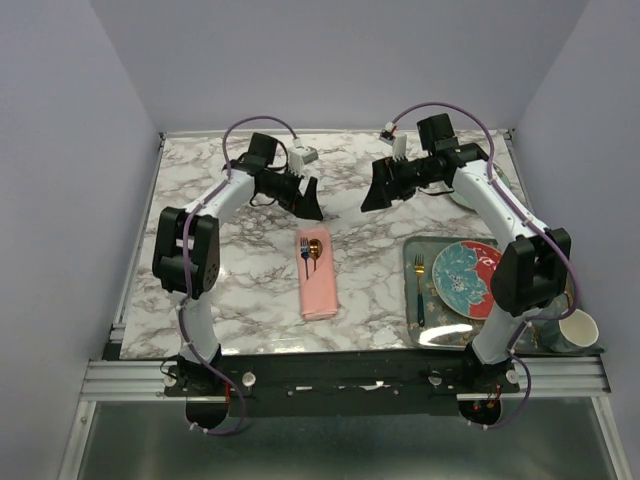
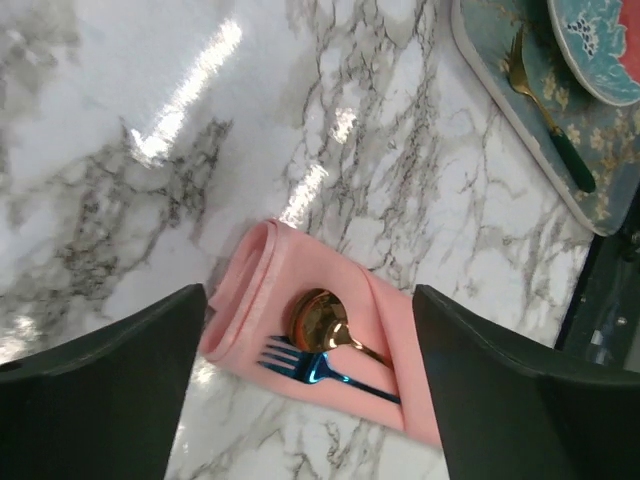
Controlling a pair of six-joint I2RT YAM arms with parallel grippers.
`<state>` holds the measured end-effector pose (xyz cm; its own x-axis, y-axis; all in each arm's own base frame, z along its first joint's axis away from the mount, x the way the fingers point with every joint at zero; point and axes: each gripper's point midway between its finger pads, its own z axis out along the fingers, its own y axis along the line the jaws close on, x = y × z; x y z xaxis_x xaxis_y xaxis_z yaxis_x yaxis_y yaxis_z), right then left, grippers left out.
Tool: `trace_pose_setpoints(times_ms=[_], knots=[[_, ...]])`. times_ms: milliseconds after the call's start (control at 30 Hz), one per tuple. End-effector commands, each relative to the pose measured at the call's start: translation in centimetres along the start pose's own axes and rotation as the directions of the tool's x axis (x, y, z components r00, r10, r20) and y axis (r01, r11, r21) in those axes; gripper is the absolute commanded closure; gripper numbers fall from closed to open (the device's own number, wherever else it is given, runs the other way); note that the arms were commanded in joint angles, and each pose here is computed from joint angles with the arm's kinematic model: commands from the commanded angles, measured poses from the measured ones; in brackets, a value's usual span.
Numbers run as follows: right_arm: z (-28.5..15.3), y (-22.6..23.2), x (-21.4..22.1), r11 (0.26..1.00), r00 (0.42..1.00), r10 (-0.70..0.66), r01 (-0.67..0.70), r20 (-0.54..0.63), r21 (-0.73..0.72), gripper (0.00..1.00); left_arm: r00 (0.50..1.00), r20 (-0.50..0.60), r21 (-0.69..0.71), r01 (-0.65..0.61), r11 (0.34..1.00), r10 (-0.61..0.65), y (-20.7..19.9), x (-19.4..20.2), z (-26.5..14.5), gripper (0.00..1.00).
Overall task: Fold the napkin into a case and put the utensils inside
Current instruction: Reset both arms
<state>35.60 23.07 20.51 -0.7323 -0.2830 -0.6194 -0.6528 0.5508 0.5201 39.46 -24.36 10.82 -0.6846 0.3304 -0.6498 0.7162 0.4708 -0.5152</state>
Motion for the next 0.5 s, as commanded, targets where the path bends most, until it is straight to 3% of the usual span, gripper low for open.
trace_pose_setpoints(times_ms=[0,100,233,367,467], knots=[[-2.3,0.0,-1.9,0.993,0.994,-0.1,0.097,0.052,0.069,0.0,0.965,0.153,-0.248,-0.169,0.954,0.211,-0.8,-7.7,-8.0,0.01],[-4.0,-1.6,-2.8,0.982,0.987,-0.132,0.118,0.088,0.147,0.0,0.96,0.188,-0.366,-0.127,0.922,0.207,-0.5,-9.3,-13.3,0.01],[-7.0,-4.4,-3.3,0.96,0.981,-0.127,0.084,0.149,0.266,0.0,0.961,0.26,-0.482,0.042,0.875,0.097,0.9,-8.9,-19.8,0.01],[-10.4,-7.1,-2.4,0.927,0.971,-0.038,-0.055,0.238,0.372,0.0,0.976,0.218,-0.664,0.139,0.734,0.012,3.1,-6.1,-23.3,0.01],[-12.5,-8.6,0.5,0.883,0.963,0.013,-0.137,0.269,0.448,0.0,0.98,0.185,-0.69,0.185,0.7,-0.076,3.5,-2.8,-22.9,0.01]])
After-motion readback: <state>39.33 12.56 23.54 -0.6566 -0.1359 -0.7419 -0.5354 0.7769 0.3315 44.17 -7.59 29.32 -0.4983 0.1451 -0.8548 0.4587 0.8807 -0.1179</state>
